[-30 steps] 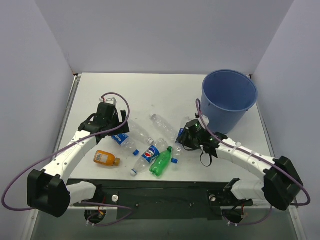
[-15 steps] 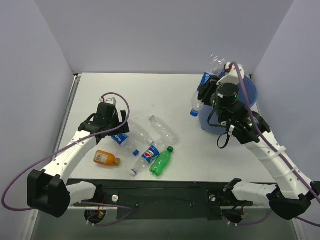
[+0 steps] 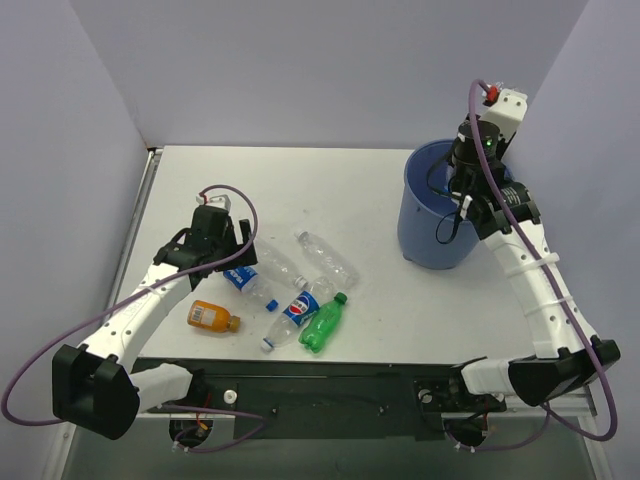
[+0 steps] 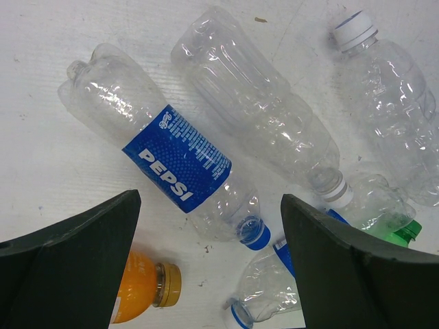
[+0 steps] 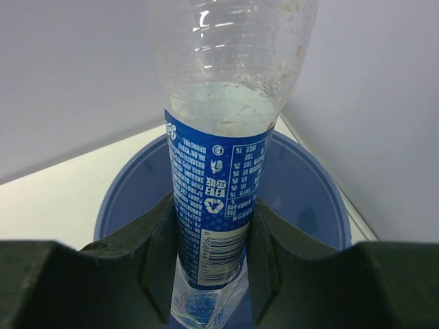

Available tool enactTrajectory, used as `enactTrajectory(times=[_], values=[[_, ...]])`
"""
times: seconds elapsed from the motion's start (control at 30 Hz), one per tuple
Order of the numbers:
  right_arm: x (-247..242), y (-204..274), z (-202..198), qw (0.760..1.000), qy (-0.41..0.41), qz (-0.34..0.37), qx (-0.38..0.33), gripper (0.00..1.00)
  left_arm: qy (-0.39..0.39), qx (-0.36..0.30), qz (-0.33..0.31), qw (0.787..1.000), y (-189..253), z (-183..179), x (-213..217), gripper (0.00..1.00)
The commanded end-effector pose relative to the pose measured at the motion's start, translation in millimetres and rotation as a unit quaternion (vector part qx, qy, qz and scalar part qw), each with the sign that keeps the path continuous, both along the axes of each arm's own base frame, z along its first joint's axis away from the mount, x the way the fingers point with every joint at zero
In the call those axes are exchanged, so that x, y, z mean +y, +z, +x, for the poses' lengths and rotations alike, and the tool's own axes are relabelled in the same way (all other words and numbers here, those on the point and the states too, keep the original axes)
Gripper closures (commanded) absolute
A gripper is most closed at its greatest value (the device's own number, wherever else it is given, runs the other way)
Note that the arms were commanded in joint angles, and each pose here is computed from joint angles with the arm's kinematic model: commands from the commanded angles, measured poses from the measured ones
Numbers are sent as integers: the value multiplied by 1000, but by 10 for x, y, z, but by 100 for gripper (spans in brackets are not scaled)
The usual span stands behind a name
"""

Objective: Put the plastic bottles in the bin

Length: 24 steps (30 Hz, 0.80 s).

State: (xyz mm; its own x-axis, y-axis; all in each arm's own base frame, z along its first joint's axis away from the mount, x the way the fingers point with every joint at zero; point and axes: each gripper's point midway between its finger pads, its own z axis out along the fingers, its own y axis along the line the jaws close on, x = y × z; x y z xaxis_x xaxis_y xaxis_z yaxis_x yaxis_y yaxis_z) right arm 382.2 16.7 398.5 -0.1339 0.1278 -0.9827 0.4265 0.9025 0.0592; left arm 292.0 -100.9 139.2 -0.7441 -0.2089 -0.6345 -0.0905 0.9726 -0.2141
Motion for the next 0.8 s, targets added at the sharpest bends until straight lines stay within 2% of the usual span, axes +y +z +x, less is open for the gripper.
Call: enactTrajectory(times=[0.0, 0.03, 0.1, 0.13, 0.2, 0.27, 0.47, 0.6, 0.7, 0.77], values=[[-186, -30, 95, 999, -36, -20, 4, 75, 9, -25, -9, 1000, 163, 83, -3, 5], [-196, -62, 103, 999, -37, -21, 8, 73, 11, -24, -6, 1000, 158, 81, 12, 5], [-192, -102, 115, 999, -37, -24, 15, 54, 14, -19, -1, 1000, 130, 74, 34, 5], [-187, -120, 116, 999, -36, -24, 18, 42, 15, -16, 1, 1000, 116, 63, 38, 5], [-181, -119, 109, 999, -33, -23, 21, 30, 16, -15, 0, 1000, 119, 71, 37, 5], [-174, -96, 86, 999, -28, -22, 20, 23, 15, -16, 1, 1000, 121, 81, 34, 5], [-54, 20, -33, 1000, 16, 3, 8, 20, 15, -13, 3, 1000, 101, 91, 33, 5], [506, -112, -139, 989, 142, 21, 27, 21, 19, -13, 7, 1000, 105, 109, 47, 5], [1097, -359, -309, 969, 237, -10, 68, 21, 23, -15, 8, 1000, 120, 117, 63, 5], [1478, -638, -404, 947, 304, -16, 106, 21, 28, -18, 16, 999, 122, 125, 96, 5]])
